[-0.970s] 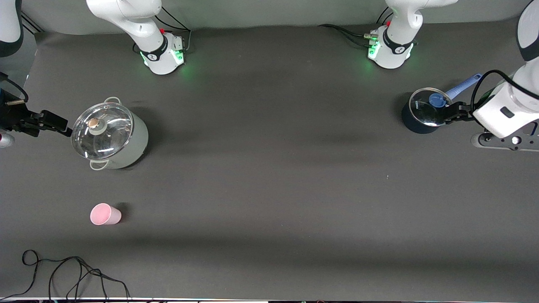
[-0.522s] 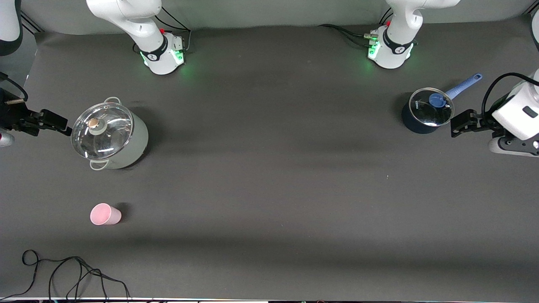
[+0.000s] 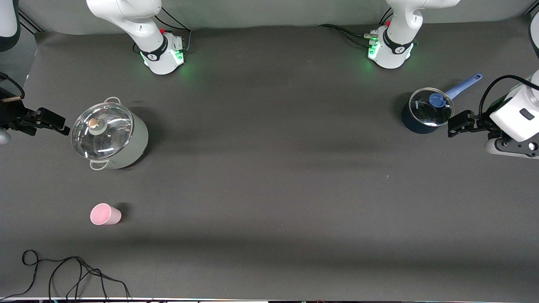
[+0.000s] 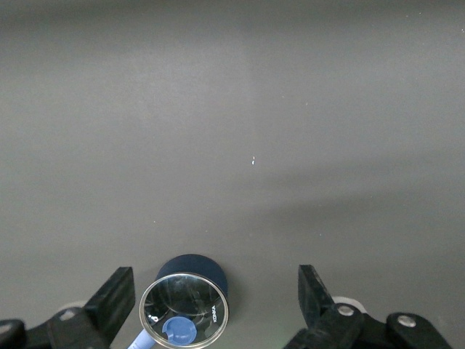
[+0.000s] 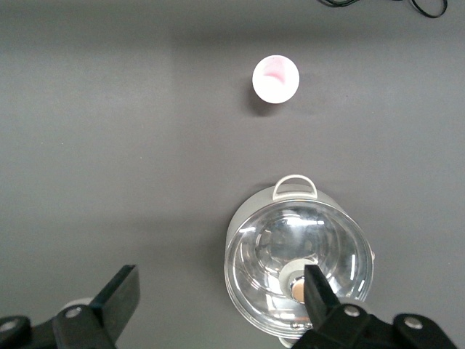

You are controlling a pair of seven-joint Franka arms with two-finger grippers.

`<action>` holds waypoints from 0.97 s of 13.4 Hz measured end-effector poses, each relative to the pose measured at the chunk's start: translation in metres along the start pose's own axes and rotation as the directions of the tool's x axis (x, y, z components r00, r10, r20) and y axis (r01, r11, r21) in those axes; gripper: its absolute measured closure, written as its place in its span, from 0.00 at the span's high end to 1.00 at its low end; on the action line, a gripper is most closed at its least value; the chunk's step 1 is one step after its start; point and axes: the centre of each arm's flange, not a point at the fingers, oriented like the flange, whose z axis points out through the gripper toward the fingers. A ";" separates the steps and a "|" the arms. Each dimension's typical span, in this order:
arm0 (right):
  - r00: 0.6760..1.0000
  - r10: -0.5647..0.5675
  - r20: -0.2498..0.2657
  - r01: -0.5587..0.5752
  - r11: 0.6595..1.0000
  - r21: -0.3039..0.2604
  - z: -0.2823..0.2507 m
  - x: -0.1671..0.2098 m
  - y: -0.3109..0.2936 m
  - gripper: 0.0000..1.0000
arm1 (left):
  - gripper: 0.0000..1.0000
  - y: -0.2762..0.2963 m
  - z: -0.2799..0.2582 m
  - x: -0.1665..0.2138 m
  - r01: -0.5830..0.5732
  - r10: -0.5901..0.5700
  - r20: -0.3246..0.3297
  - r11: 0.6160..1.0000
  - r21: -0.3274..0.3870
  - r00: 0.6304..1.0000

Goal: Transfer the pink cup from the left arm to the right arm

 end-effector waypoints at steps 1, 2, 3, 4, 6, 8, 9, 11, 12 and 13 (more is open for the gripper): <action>1.000 0.000 0.000 0.000 1.000 0.000 0.000 0.000 0.000 1.00 | 1.00 0.000 0.000 0.000 0.001 -0.001 0.000 1.000 0.000 1.000; 1.000 0.000 0.001 0.000 1.000 0.000 0.000 0.000 0.000 1.00 | 1.00 -0.002 0.000 0.000 0.002 -0.002 0.000 1.000 -0.001 1.000; 1.000 0.000 0.001 0.000 1.000 0.000 0.000 0.000 0.000 1.00 | 1.00 -0.002 -0.001 0.000 0.002 -0.002 -0.001 1.000 -0.003 1.000; 1.000 0.000 0.002 0.000 1.000 0.000 0.000 0.000 0.000 1.00 | 1.00 -0.003 -0.001 -0.001 0.002 -0.002 -0.001 1.000 -0.005 1.000; 1.000 0.000 0.002 0.000 1.000 0.000 0.000 0.000 0.000 1.00 | 1.00 -0.004 -0.001 -0.002 0.004 -0.004 0.001 1.000 -0.008 1.000; 1.000 0.000 0.002 0.000 1.000 0.000 0.000 0.000 0.000 1.00 | 1.00 -0.004 -0.003 -0.004 0.002 -0.002 0.003 1.000 -0.008 1.000; 1.000 0.000 0.002 0.000 1.000 0.000 0.000 0.000 0.000 1.00 | 1.00 -0.003 -0.004 -0.005 0.002 -0.002 0.006 1.000 -0.008 1.000; 1.000 0.000 0.002 0.000 1.000 0.000 0.000 0.000 0.000 1.00 | 1.00 -0.003 -0.003 -0.008 0.001 -0.001 0.017 1.000 -0.007 1.000; 1.000 0.000 0.002 0.000 1.000 0.000 0.000 0.000 0.000 1.00 | 1.00 -0.002 -0.002 -0.010 0.000 0.001 0.021 1.000 -0.007 1.000; 1.000 0.000 0.002 0.000 1.000 0.000 0.000 0.000 0.000 1.00 | 1.00 -0.002 -0.001 -0.011 0.000 0.000 0.024 1.000 -0.007 1.000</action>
